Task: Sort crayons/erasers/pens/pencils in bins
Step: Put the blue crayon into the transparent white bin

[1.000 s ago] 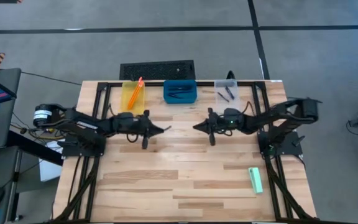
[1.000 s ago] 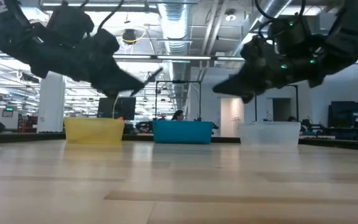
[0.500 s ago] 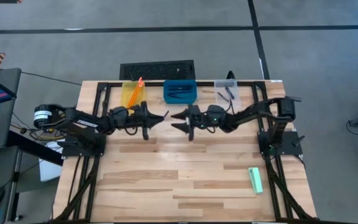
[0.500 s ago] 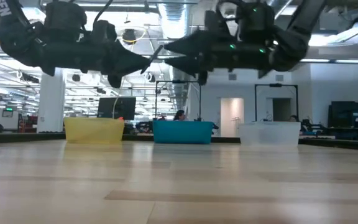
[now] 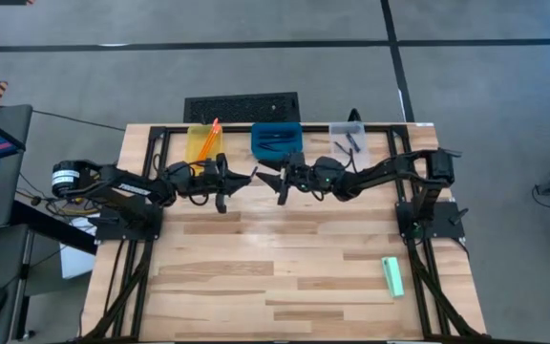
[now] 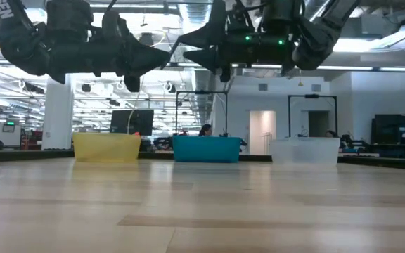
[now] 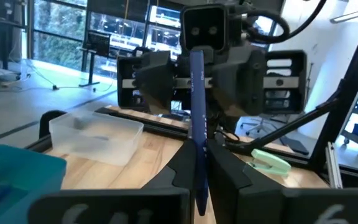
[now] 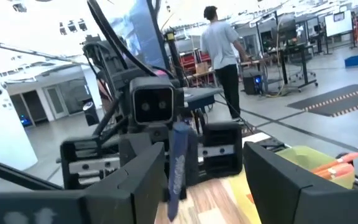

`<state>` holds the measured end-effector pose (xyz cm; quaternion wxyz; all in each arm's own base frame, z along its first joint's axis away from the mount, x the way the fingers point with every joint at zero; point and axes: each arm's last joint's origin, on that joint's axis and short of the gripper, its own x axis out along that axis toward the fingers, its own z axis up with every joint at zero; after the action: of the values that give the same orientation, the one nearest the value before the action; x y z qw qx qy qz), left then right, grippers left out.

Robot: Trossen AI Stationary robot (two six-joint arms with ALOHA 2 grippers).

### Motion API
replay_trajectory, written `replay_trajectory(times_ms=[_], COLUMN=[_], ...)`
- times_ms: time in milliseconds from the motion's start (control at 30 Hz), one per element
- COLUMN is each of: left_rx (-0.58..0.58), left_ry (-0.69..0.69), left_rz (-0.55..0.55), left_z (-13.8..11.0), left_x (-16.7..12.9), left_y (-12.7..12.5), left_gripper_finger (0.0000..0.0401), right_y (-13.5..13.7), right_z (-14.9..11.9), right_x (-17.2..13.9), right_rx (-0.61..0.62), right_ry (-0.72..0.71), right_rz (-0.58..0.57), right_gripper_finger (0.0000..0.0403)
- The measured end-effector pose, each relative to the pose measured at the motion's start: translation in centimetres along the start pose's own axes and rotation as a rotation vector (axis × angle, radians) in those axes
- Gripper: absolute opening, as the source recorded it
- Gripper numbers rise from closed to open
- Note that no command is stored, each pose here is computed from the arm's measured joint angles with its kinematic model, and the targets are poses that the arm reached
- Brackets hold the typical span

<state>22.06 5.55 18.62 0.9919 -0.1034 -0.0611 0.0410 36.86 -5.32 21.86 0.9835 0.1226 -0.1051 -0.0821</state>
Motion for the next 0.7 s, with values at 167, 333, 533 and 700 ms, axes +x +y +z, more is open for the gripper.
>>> replay_trajectory(times_ms=[167, 333, 533, 700], left_rx=[-0.001, -0.006, 0.006, 0.006], left_ry=[0.001, -0.004, -0.025, -0.015], left_rz=[0.000, -0.001, -0.013, -0.010], left_z=[0.0, 0.2, 0.9, 0.8], left_x=[0.0, 0.2, 0.8, 0.8], left_y=[0.0, 0.0, -0.1, -0.1], left_gripper_finger=[0.0011, 0.0011, 0.0011, 0.0011], right_y=[0.2, 0.5, 0.6, 0.6], right_z=[0.6, 1.1, 1.5, 1.5], right_x=[0.4, 1.2, 1.6, 1.6], right_rx=[-0.001, 0.005, 0.000, -0.002], right_ry=[-0.018, -0.005, -0.007, -0.010], right_rz=[0.019, 0.030, 0.030, 0.032], right_gripper_finger=[0.0219, 0.0191, 0.0140, 0.0086])
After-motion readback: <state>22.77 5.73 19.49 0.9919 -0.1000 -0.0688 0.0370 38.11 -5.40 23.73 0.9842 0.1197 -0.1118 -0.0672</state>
